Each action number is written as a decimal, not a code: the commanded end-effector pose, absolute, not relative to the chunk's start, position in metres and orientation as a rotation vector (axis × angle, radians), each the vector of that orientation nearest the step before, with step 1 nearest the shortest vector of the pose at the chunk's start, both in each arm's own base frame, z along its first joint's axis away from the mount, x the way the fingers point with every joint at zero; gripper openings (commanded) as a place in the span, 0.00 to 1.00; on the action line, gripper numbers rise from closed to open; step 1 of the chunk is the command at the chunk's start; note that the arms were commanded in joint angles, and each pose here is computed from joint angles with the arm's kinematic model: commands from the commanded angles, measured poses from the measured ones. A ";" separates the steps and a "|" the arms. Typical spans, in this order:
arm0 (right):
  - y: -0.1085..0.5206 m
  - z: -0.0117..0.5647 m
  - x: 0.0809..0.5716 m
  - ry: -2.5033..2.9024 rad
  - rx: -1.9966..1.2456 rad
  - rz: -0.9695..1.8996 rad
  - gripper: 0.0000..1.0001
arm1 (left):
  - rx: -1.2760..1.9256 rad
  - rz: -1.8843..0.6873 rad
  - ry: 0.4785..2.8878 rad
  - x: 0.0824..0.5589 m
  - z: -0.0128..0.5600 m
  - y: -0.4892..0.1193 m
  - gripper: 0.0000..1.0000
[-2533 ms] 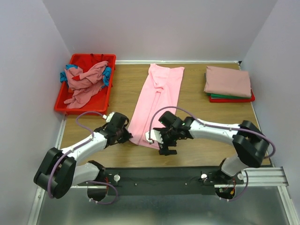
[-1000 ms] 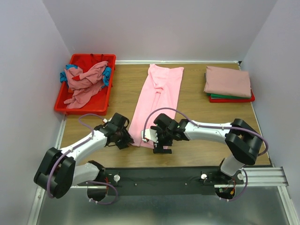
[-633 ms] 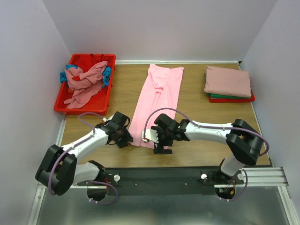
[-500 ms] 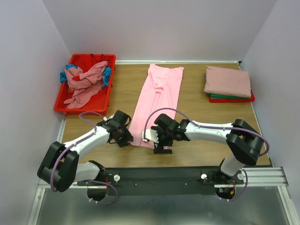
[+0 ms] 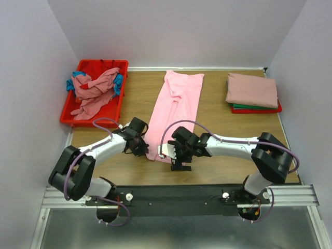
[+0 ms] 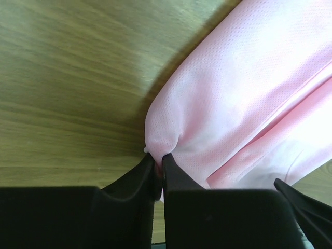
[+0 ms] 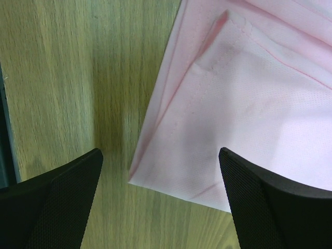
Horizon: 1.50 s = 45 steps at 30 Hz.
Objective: Fold and stack the t-shirts
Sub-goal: Fold the tshirt
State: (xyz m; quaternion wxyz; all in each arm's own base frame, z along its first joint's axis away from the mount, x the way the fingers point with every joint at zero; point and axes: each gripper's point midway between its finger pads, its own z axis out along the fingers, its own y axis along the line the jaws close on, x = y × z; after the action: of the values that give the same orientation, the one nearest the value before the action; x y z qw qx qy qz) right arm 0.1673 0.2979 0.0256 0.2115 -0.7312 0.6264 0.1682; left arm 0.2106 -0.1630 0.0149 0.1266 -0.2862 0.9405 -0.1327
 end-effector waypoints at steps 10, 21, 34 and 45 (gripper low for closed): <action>0.304 0.018 0.180 1.764 -1.985 0.396 0.83 | -0.690 -0.376 2.754 0.201 0.011 -0.155 0.00; 0.301 0.008 0.170 1.814 -2.000 0.447 0.21 | -0.663 -0.504 2.767 0.188 0.014 -0.164 0.00; 0.300 0.068 0.129 1.669 -2.042 0.708 0.00 | -0.581 -0.739 2.707 0.188 0.068 -0.188 0.00; 0.267 0.109 0.238 1.810 -1.708 0.503 0.00 | -0.472 -0.720 2.670 0.258 0.094 -0.216 0.00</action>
State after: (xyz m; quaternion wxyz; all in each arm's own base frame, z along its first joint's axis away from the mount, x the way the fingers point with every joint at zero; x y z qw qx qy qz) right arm 0.1985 0.2807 0.0843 0.2562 -0.6717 0.6604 0.2171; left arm 0.2354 -0.2082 0.0866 0.1575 -0.1909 0.9353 -0.2530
